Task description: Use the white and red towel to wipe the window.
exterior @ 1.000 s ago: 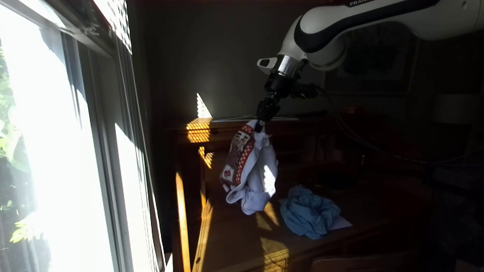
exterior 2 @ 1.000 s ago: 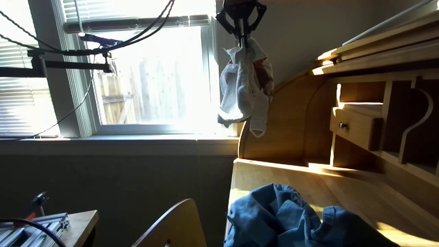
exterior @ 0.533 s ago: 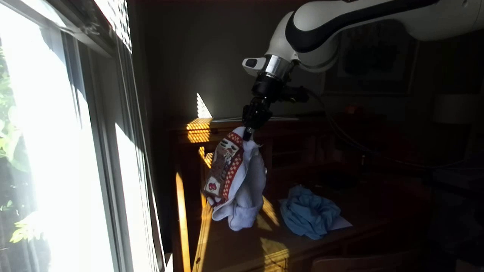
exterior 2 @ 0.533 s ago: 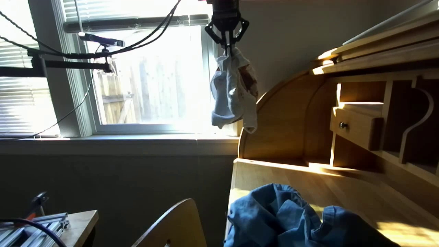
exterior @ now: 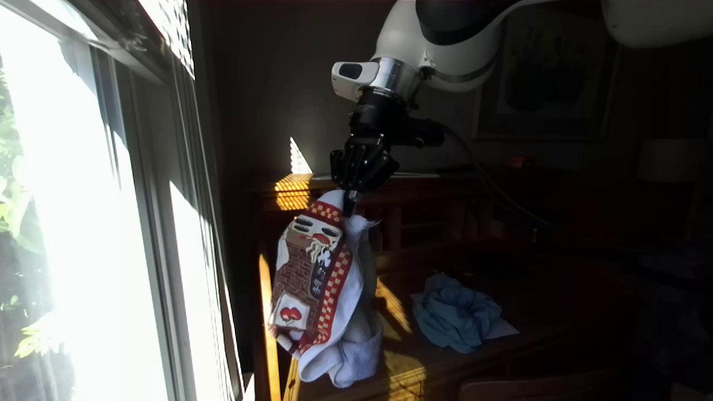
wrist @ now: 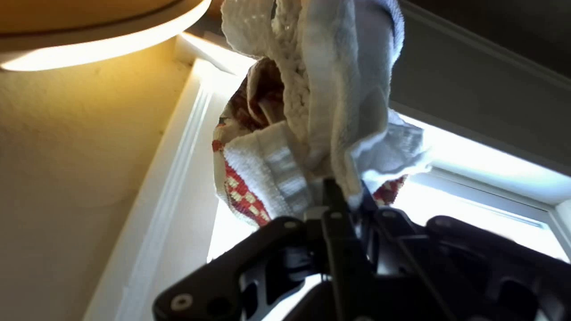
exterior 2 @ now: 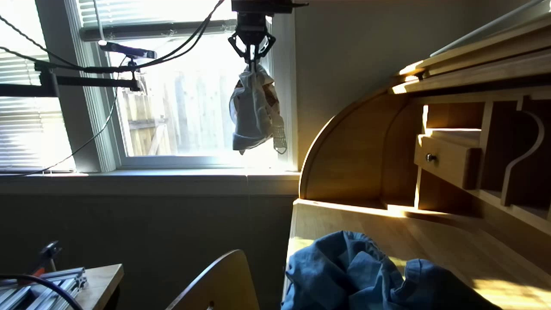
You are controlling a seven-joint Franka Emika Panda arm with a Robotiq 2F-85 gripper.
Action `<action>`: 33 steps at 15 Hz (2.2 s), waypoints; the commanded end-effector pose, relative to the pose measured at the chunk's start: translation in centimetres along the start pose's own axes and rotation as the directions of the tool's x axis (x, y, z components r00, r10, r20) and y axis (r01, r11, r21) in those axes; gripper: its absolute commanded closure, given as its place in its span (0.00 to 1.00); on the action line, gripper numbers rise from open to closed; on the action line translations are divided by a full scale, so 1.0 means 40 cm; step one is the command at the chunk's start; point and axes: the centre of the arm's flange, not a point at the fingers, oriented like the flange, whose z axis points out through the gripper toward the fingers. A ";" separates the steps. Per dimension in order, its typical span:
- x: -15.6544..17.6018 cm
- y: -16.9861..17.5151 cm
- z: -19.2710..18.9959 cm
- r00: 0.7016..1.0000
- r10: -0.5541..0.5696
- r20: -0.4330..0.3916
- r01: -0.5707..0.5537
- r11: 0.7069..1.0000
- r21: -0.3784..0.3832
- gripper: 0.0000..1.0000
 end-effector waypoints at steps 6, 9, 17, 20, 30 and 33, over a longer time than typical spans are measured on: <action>0.182 -0.015 0.092 0.923 -0.329 -0.200 0.354 0.930 0.104 0.97; 0.213 -0.012 0.102 0.875 -0.407 -0.263 0.446 0.888 0.110 0.97; 0.202 0.004 0.077 0.895 -0.375 -0.241 0.425 0.881 0.207 0.97; 0.184 0.004 0.044 0.906 -0.349 -0.238 0.409 0.865 0.290 0.97; 0.246 -0.028 0.021 0.777 -0.417 -0.471 0.603 0.705 0.372 0.97; 0.260 -0.013 0.043 0.749 -0.411 -0.520 0.627 0.695 0.353 0.97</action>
